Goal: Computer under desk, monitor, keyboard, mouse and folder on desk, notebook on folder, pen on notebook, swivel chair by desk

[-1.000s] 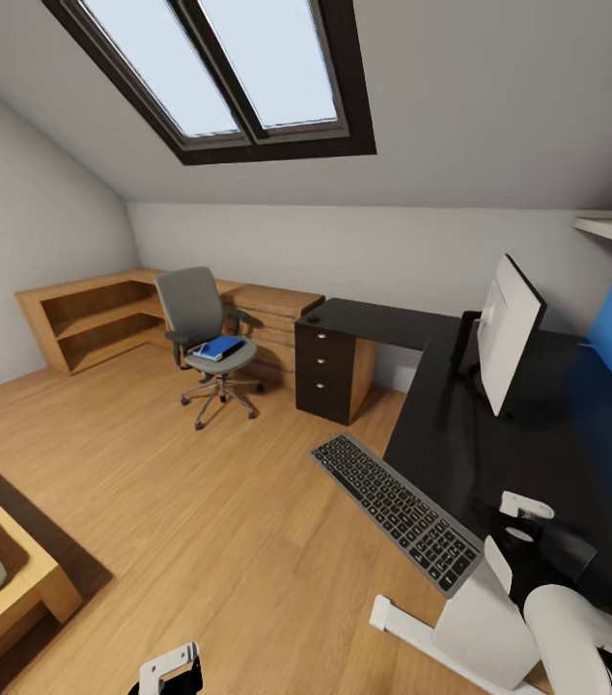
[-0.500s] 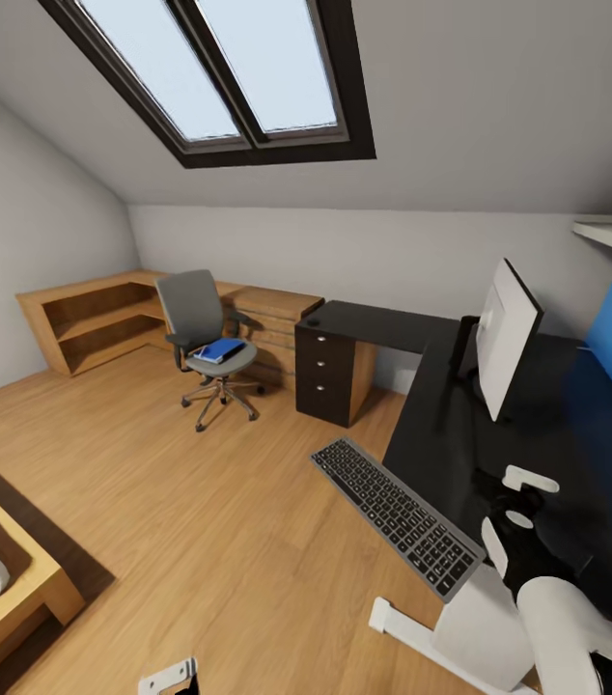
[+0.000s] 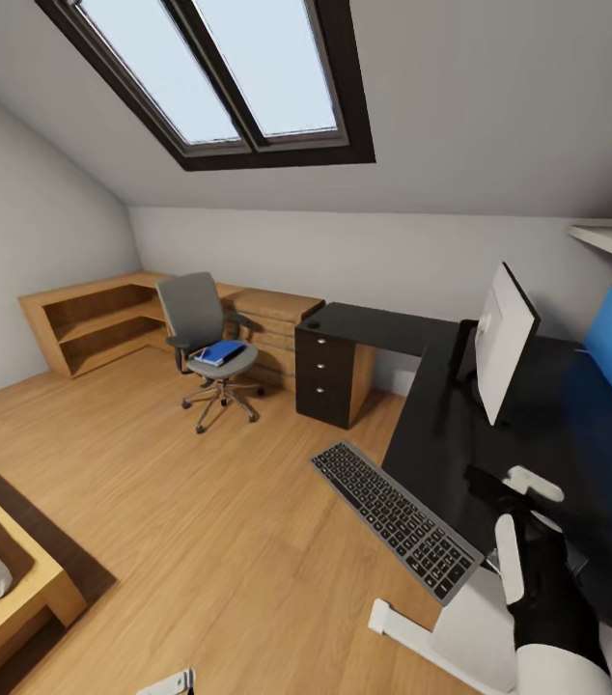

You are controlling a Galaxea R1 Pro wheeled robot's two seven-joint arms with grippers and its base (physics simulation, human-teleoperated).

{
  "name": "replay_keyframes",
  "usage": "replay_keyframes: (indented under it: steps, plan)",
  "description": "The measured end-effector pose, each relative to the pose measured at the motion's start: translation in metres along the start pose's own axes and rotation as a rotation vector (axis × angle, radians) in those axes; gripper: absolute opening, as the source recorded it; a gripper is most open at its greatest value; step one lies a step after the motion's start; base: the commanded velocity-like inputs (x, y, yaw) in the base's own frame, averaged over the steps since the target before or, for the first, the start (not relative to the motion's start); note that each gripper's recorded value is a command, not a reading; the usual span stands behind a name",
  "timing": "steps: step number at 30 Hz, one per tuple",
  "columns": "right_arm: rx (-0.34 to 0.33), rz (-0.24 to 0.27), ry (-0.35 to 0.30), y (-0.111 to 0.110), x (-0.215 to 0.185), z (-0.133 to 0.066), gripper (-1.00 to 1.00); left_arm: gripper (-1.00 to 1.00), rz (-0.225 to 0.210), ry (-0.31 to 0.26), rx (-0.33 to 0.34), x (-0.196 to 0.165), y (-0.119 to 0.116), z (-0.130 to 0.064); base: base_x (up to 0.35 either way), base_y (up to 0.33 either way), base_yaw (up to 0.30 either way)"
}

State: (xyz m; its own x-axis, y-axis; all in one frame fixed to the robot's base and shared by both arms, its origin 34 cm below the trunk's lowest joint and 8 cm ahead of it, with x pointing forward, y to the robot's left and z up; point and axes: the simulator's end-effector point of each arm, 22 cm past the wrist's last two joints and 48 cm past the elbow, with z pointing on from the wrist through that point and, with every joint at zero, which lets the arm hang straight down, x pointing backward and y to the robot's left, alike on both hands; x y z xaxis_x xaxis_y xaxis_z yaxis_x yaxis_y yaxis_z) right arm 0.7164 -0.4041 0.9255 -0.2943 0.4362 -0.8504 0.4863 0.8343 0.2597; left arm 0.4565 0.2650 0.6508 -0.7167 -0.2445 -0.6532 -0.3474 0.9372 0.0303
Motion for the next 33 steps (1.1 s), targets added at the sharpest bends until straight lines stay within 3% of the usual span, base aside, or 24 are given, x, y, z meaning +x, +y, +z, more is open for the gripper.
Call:
replay_keyframes:
  steps: [2,3,5,11,13,16,26,33]
  plan:
    - [-0.054,0.081,0.052,0.009,0.004,-0.009,1.0,1.0,0.0,-0.002,0.0,0.0,0.0,0.0,0.0,0.0,0.0]
    - [-0.118,0.194,0.103,0.017,0.006,-0.018,1.0,1.0,0.001,-0.005,0.001,-0.001,-0.001,0.0,0.0,0.0,0.0]
    - [-0.139,0.239,0.121,0.017,0.006,-0.021,1.0,1.0,0.002,-0.006,0.002,-0.001,-0.001,0.0,-0.005,0.0,0.0]
    - [-0.151,0.29,0.151,0.012,0.01,-0.023,1.0,1.0,0.001,-0.002,0.001,0.0,-0.001,0.0,-0.15,0.0,0.0]
    - [-0.123,0.33,0.179,-0.003,0.025,-0.018,1.0,1.0,0.006,0.014,-0.003,0.008,0.001,0.0,-0.333,0.0,0.0]
    - [-0.118,0.339,0.206,-0.003,0.039,-0.015,1.0,1.0,0.007,0.014,-0.003,0.008,0.001,0.0,-0.335,0.0,0.0]
    - [-0.117,0.35,0.208,-0.002,0.045,-0.012,1.0,1.0,0.007,0.013,-0.007,0.008,0.003,0.001,-0.336,0.0,0.0]
    - [-0.122,0.361,0.268,0.001,0.08,-0.006,1.0,1.0,0.006,0.012,-0.008,0.007,0.003,0.001,-0.32,0.0,0.0]
